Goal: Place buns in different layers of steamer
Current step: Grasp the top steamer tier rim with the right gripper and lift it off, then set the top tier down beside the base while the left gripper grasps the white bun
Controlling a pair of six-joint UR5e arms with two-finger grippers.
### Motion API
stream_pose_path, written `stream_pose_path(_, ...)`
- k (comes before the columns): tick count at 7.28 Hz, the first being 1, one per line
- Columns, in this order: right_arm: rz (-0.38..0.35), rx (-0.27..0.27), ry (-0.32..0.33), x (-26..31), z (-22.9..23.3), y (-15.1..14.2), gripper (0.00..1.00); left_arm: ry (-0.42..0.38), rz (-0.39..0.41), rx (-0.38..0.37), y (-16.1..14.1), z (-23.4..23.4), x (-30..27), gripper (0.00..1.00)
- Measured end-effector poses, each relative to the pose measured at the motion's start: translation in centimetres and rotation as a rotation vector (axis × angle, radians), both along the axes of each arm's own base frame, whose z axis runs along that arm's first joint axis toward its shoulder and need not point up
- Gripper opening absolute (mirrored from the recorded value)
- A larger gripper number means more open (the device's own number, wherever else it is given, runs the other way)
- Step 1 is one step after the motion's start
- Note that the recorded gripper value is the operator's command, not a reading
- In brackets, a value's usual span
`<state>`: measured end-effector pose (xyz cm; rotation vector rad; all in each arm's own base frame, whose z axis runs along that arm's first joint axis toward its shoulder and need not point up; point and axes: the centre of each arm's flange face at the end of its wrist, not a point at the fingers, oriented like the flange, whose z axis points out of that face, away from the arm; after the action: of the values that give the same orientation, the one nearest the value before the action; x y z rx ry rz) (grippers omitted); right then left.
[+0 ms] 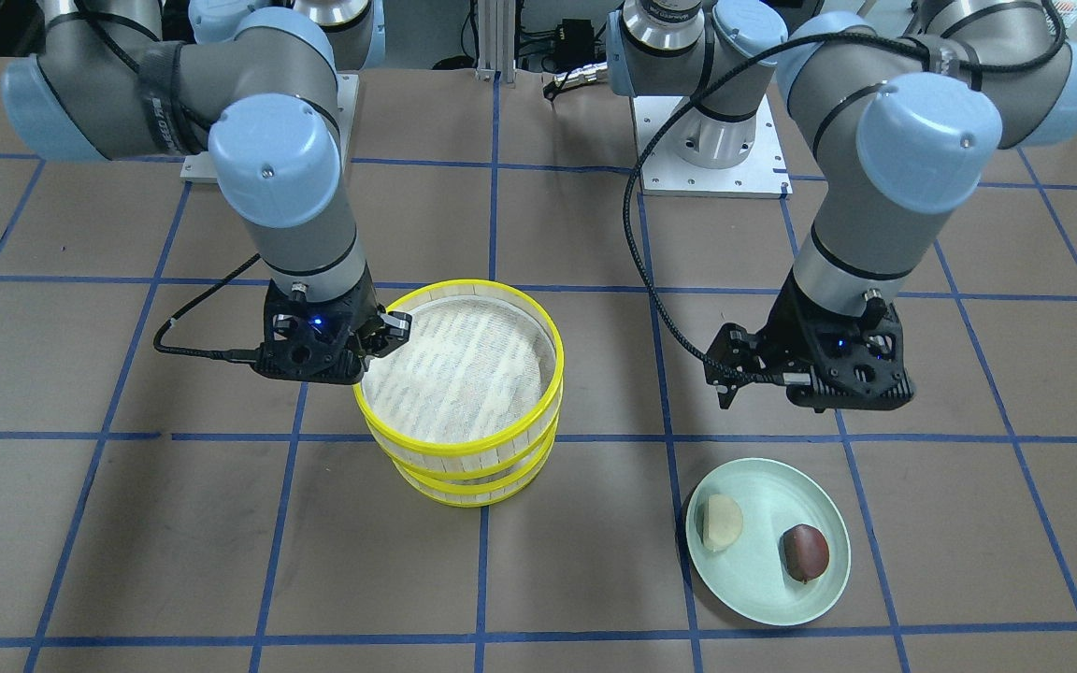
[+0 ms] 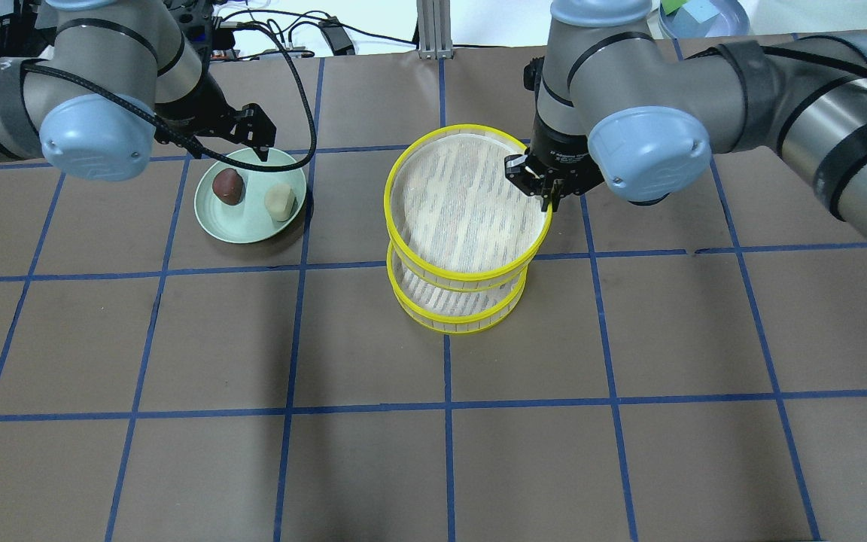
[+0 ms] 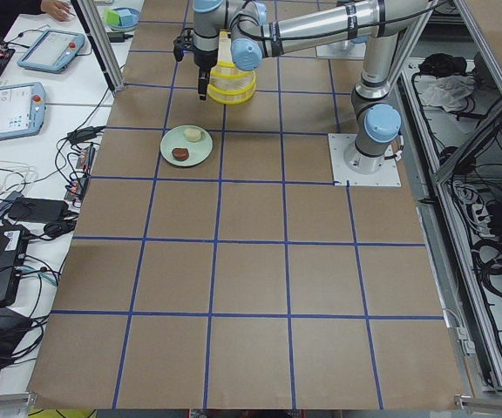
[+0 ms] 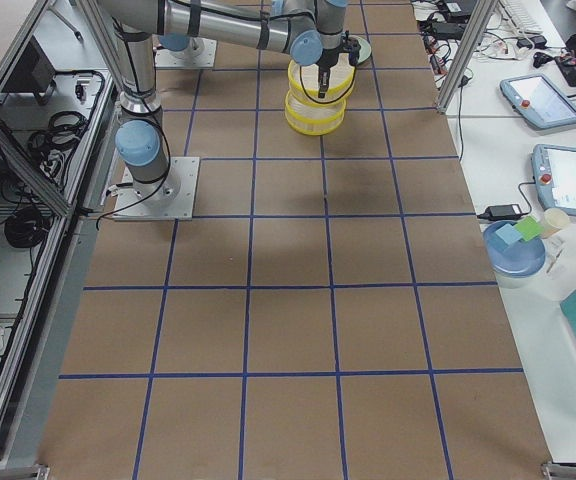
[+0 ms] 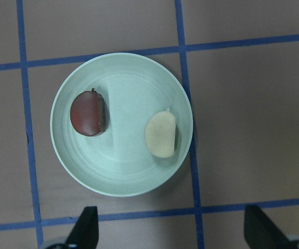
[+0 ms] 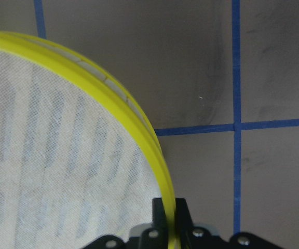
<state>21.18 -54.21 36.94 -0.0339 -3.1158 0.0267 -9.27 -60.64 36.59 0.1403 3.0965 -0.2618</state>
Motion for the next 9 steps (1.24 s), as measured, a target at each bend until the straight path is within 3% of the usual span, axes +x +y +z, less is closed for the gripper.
stream_pose_path(2, 0.087, 0.009, 0.059, -7.2, 1.3, -1.5, 0.00, -0.012, -0.062, -0.038, -3.0, -4.2, 1.6, 0.95)
stream_pose_path(5, 0.279, 0.054, 0.067, -21.3, 0.7, -3.4, 0.00, 0.025, -0.090, -0.063, -6.1, -11.0, 2.4, 0.90)
stream_pose_path(7, 0.350, 0.099, 0.075, -24.4, -0.9, -3.6, 0.00, 0.091, -0.093, -0.046, -6.9, -14.3, 2.5, 0.88)
stream_pose_path(9, 0.365, 0.136, 0.090, -25.0, -1.9, -3.6, 0.00, 0.115, -0.092, -0.020, -7.1, -16.3, 2.6, 0.83)
